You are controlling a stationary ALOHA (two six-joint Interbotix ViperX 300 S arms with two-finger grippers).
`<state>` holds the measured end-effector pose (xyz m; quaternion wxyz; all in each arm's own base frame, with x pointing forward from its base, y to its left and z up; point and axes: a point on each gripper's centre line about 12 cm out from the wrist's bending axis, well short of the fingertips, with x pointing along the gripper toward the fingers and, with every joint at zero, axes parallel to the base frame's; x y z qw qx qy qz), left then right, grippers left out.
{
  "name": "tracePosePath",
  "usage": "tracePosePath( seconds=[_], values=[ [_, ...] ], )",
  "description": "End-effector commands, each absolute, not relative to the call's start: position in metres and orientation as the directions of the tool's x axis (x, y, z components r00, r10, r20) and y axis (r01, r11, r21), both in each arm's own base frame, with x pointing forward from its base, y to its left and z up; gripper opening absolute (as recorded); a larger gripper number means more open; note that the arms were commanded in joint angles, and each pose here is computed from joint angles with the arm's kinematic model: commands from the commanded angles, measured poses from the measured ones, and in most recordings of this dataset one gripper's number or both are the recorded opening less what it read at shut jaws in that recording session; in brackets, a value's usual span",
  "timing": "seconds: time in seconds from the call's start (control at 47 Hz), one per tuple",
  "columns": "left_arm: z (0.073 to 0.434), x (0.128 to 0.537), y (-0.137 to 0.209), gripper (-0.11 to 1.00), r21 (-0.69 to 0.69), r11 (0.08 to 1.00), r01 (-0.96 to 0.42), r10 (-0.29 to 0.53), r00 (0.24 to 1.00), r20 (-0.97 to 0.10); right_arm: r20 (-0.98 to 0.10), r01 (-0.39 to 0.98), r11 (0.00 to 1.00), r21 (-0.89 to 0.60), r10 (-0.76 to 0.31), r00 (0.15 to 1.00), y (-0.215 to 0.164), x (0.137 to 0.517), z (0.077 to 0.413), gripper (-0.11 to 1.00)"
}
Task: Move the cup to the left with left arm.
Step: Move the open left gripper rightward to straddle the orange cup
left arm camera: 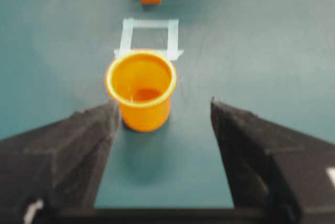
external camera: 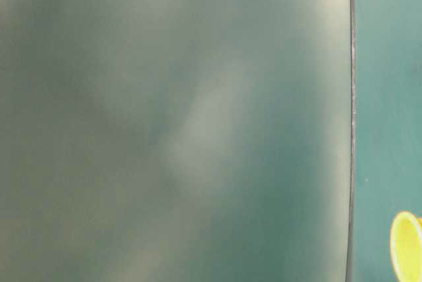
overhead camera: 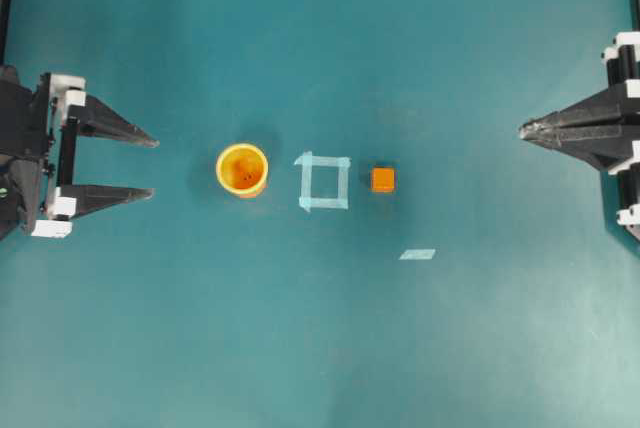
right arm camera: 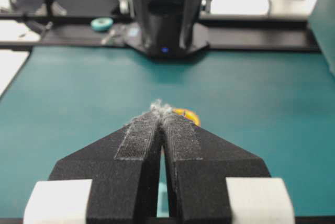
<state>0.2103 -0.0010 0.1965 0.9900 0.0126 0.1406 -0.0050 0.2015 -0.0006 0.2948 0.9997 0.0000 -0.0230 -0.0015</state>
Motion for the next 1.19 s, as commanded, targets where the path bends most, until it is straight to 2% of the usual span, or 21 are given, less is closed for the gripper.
tracePosePath(
  seconds=[0.0,0.34,0.596,0.936,1.17],
  values=[
    [0.192,0.214,0.0,0.68,0.026,1.0,0.011,-0.003,0.962,-0.273,0.072,0.005,1.0,0.003,-0.005,0.997,-0.001,0.204,0.306,0.0],
    [0.155,0.234,0.009,0.76,0.022,0.999,-0.024,0.031,0.907,-0.421,0.072,0.005,1.0,0.005,-0.005,0.997,-0.001,0.204,0.306,0.0],
    [0.137,0.26,0.01,0.85,0.021,0.999,-0.024,0.032,0.874,-0.485,0.069,0.005,1.0,0.002,-0.005,0.998,-0.001,0.204,0.306,0.0],
    [0.118,0.282,0.023,0.85,0.023,0.998,-0.063,0.067,0.889,-0.452,0.067,0.005,1.0,0.003,-0.005,0.998,-0.001,0.204,0.306,0.0],
    [0.112,0.293,0.022,0.85,0.02,0.998,-0.058,0.061,0.889,-0.454,0.071,0.005,1.0,0.003,-0.005,0.997,-0.001,0.204,0.307,0.0]
  ],
)
